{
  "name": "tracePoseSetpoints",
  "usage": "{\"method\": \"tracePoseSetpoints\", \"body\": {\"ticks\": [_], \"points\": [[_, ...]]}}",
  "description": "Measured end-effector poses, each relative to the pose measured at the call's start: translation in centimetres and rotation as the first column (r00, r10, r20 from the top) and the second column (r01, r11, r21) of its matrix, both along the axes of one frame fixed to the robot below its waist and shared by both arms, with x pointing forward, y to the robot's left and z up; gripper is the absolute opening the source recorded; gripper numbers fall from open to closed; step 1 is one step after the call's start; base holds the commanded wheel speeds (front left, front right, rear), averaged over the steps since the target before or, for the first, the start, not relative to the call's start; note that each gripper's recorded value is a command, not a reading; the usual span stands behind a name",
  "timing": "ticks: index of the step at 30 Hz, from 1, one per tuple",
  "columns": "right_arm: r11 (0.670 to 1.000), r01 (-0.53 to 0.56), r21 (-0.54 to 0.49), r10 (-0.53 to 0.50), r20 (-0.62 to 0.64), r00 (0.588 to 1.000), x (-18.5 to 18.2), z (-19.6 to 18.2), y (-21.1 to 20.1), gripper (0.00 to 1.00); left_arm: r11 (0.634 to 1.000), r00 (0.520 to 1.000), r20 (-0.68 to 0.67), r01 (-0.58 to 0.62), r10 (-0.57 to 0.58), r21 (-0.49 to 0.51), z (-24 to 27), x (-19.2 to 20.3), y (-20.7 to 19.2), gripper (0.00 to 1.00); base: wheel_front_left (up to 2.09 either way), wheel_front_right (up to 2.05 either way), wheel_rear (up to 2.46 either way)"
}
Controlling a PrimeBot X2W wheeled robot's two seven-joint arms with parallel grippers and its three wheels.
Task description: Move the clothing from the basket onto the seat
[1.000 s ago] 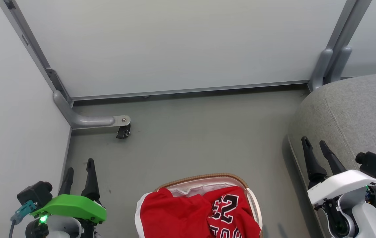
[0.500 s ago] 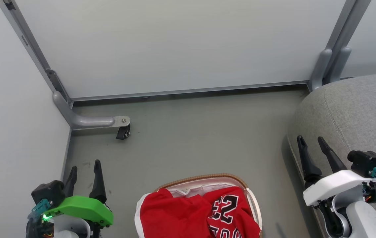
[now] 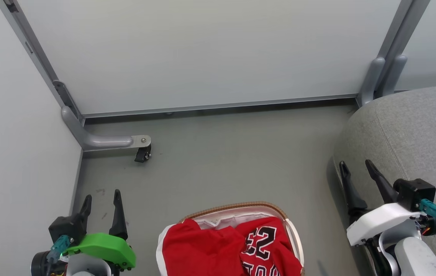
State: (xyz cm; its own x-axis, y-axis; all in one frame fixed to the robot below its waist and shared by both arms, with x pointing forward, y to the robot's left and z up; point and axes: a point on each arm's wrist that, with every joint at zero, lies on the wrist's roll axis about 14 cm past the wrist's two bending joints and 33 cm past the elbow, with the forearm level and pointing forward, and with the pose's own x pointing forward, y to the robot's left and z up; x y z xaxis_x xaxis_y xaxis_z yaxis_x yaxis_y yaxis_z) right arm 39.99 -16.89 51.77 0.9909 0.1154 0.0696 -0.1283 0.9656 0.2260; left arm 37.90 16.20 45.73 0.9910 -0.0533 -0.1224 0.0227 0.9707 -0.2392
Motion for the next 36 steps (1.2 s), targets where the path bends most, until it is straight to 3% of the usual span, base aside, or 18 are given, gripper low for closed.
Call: {"method": "tracePoseSetpoints", "body": {"ticks": [24, 36], "points": [[0.989, 0.009, -0.146, -0.005, 0.026, 1.000, -1.0, -0.5, 0.3, 1.00, 0.991, 0.999, 0.033, 0.021, -0.025, 0.135, 0.0, -0.8, -0.5, 1.00, 0.00, 0.00, 0.00], [0.976, 0.009, -0.219, 0.011, 0.088, 0.996, 2.1, 0.8, 0.6, 1.00, 0.966, 0.985, 0.017, 0.167, -0.174, 0.197, -1.3, 2.2, -4.5, 1.00, 0.00, 0.00, 0.00]]}}
